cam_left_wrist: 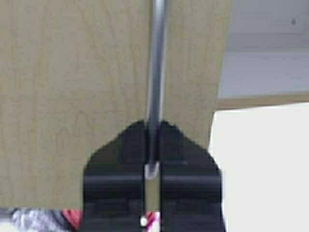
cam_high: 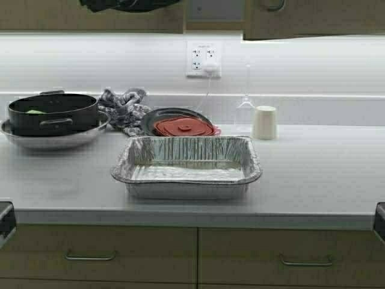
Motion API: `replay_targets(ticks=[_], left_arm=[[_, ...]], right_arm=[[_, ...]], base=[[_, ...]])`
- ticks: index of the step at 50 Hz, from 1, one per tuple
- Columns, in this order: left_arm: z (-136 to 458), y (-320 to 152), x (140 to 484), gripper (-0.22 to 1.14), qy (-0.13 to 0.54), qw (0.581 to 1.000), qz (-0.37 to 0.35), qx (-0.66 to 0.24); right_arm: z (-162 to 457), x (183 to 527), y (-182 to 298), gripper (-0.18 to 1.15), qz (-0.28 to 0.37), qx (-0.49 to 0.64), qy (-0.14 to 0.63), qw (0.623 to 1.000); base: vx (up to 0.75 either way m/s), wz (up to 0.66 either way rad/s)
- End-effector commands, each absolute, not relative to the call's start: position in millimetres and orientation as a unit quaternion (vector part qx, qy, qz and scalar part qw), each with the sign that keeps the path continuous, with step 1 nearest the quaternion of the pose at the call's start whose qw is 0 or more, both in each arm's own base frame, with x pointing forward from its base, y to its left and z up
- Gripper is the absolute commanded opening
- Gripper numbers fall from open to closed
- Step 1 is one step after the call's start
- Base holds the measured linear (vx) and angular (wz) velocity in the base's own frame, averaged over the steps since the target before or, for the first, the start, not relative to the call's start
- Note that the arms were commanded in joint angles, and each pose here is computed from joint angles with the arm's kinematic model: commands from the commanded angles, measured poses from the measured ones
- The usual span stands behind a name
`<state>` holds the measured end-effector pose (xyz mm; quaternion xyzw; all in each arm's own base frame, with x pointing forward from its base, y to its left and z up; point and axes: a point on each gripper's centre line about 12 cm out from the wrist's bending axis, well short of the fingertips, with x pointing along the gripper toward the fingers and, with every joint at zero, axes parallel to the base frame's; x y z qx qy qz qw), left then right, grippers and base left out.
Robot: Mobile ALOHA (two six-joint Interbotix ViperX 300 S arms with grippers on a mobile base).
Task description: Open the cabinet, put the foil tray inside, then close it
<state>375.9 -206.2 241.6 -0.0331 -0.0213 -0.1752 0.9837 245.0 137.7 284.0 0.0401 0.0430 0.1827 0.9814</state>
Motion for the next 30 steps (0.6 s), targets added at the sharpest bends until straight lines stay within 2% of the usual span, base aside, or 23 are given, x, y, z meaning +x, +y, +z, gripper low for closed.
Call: replay_targets(ticks=[1,14,30], left_arm=[[254.5,-183.5,343.1,0.03,-0.024,0.984,-0.173,-0.038],[249.1,-138.7,295.0,0.03,0.008,0.987,-0.159,-0.033],[261.3,-99.9,265.4,0.03,0.036,0.990,-0.138,-0.013]], right_arm=[[273.2,244.5,130.7,0.08,0.176,0.040,0.065,0.981],[274.0,239.0,107.9,0.08,0.161,0.036,0.077,0.983],[280.4,243.5,77.5,0.08,0.131,0.011,0.098,0.987]], base=[[-0.02,-0.03],[-0.04,-0.03],[-0.09,-0.03]])
